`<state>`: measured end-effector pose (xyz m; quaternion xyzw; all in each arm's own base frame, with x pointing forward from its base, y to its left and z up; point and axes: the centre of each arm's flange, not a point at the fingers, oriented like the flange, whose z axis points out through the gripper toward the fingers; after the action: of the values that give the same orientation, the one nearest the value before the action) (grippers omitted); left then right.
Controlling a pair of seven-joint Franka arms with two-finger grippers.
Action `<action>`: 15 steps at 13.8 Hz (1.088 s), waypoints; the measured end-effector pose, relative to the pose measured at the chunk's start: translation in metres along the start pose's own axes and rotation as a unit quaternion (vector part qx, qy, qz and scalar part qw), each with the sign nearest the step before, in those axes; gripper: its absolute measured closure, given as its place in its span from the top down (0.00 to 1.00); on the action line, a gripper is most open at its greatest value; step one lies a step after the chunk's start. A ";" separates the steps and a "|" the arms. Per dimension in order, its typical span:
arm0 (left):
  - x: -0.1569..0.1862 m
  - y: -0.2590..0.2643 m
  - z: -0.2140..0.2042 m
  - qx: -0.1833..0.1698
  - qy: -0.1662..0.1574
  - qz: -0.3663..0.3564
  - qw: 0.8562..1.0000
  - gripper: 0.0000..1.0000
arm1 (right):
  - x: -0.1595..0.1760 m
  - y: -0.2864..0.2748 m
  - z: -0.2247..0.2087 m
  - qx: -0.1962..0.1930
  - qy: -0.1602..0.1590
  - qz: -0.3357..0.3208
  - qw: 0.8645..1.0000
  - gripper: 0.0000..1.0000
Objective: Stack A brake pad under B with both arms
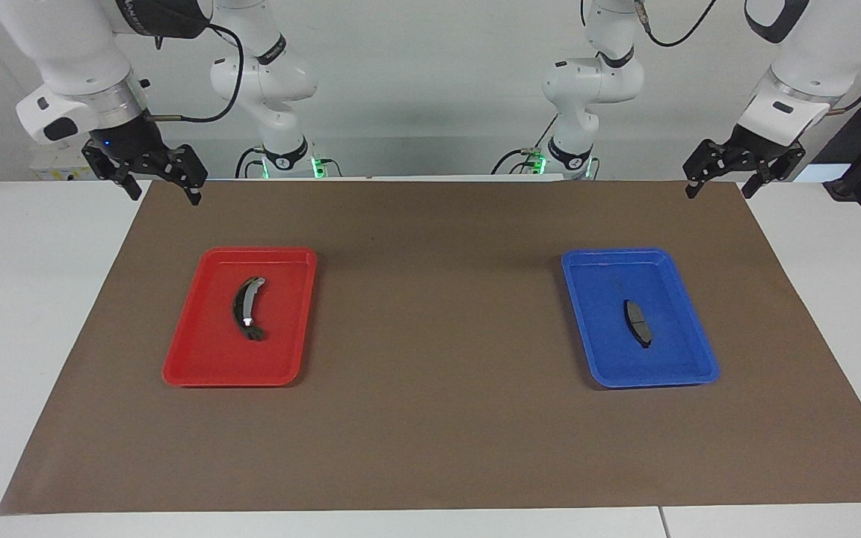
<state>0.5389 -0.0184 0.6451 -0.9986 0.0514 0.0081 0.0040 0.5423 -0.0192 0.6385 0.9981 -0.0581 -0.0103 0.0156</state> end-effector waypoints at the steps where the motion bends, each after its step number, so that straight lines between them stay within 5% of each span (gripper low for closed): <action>1: 0.000 0.000 0.000 0.000 0.000 0.000 1.000 1.00 | 0.000 0.000 0.000 0.000 0.000 0.000 1.000 1.00; 8: 0.000 0.000 0.001 0.000 -0.001 0.000 1.000 1.00 | 0.000 0.001 0.000 0.000 0.000 0.001 1.000 1.00; 15: 0.011 0.001 0.033 0.003 0.041 0.002 0.999 1.00 | 0.000 0.001 0.000 0.000 0.000 0.001 1.000 1.00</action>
<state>0.5494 -0.0202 0.6118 -0.9980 0.0535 -0.0328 0.0047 0.5423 -0.0198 0.6385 0.9981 -0.0587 -0.0103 0.0156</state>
